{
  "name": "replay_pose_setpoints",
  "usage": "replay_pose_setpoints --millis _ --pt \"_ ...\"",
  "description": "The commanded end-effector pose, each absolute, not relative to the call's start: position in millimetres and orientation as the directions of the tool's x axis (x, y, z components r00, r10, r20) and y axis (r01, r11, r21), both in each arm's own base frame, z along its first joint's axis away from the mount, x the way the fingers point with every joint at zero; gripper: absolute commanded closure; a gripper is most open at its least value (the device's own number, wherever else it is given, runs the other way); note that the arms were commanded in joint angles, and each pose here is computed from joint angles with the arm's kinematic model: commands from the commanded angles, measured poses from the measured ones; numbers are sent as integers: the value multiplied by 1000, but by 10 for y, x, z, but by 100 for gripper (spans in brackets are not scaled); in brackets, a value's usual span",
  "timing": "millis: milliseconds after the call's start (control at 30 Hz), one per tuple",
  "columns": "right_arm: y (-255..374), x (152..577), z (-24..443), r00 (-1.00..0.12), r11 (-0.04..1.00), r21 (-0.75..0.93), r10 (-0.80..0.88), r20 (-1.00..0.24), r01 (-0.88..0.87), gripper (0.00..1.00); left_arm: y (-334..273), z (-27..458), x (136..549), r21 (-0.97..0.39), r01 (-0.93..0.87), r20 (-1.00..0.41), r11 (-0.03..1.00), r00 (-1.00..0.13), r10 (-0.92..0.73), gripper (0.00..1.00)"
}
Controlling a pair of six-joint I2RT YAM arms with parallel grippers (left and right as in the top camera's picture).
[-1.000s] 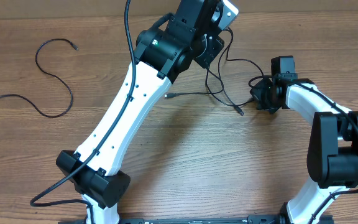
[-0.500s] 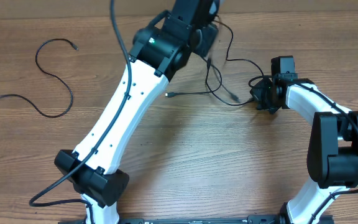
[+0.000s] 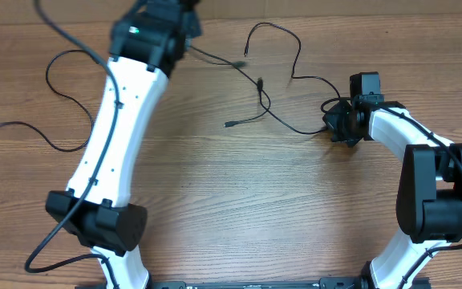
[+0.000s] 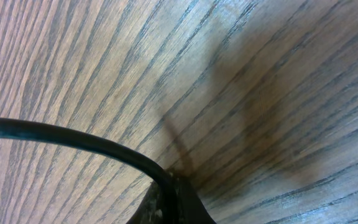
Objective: Untangle cables
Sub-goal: 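Swing left gripper far left, pulling a cable to the left edge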
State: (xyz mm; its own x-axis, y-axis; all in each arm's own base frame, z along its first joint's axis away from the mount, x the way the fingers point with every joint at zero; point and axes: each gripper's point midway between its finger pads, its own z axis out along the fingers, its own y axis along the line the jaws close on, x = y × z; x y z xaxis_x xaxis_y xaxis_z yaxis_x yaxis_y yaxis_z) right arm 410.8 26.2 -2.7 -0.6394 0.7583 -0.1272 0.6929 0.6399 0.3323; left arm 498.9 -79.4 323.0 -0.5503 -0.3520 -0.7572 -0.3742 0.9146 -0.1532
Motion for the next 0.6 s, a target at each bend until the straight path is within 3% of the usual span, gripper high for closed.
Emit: replay_pose_setpoints --millis 0,333,567 --pt "113 3835 -374 -626 629 216 775 -92 747 96 -401 3321 4968 -275 -536 -731 798 -423 -536 96" --pt "113 3837 -373 -625 629 216 775 -92 747 96 536 3708 5253 -457 -611 -754 647 -120 -646 96" --pt "113 3836 -374 -626 629 216 775 -92 747 96 1128 3905 5268 -424 -630 -815 650 -47 -578 96"
